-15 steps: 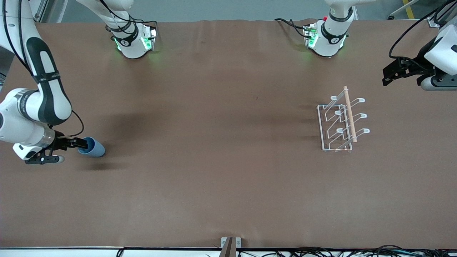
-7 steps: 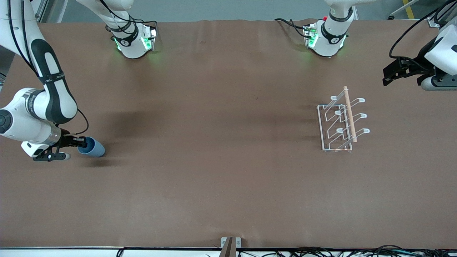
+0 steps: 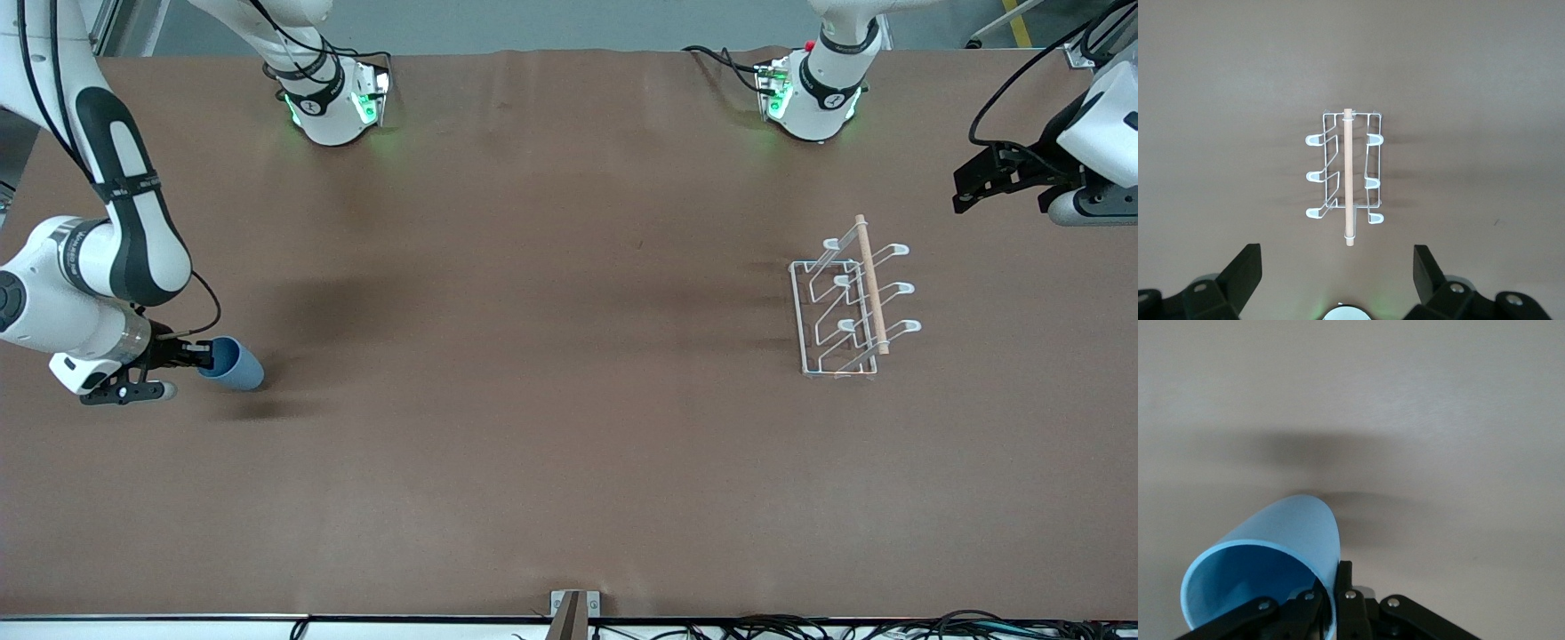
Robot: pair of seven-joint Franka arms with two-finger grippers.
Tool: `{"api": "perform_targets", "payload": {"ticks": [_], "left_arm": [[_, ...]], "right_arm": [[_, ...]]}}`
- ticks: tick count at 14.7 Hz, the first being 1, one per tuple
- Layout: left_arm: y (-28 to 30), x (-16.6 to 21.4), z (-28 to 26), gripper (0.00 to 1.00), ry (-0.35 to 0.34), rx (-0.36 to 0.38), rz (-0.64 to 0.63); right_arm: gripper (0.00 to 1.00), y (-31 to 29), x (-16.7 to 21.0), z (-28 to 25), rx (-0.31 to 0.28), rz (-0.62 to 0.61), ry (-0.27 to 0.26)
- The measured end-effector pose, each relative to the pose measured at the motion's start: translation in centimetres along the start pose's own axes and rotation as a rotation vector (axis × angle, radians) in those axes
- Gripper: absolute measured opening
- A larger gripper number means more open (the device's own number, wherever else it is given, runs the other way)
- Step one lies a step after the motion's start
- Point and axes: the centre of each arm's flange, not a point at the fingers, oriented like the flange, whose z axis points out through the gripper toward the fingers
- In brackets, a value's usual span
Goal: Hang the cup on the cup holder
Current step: 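Lift the blue cup with the right gripper while the left gripper approaches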
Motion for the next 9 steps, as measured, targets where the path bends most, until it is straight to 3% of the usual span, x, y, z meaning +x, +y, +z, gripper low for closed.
{"api": "perform_targets", "payload": {"ticks": [1,4,6,9], "left_arm": [[0.2,0.0,0.0,1.0,0.0,0.0,0.004],[1.0,-0.1,-0.1,1.0,0.001,0.001,0.019],[1.6,-0.1,-0.1,1.0,0.002,0.002,0.03],[3.4,0.1,-1.1,1.0,0.026,-0.003,0.071]], "right_arm": [[0.07,-1.6,0.1,-1.7,0.026,-0.013,-0.015],[0.05,-6.7,-0.2,-6.7,0.191,-0.012,-0.055],[0.05,-9.3,-0.4,-8.9,0.271,-0.022,-0.061],[0.05,-14.4,-0.4,-10.2,0.491,-0.012,-0.07]]}}
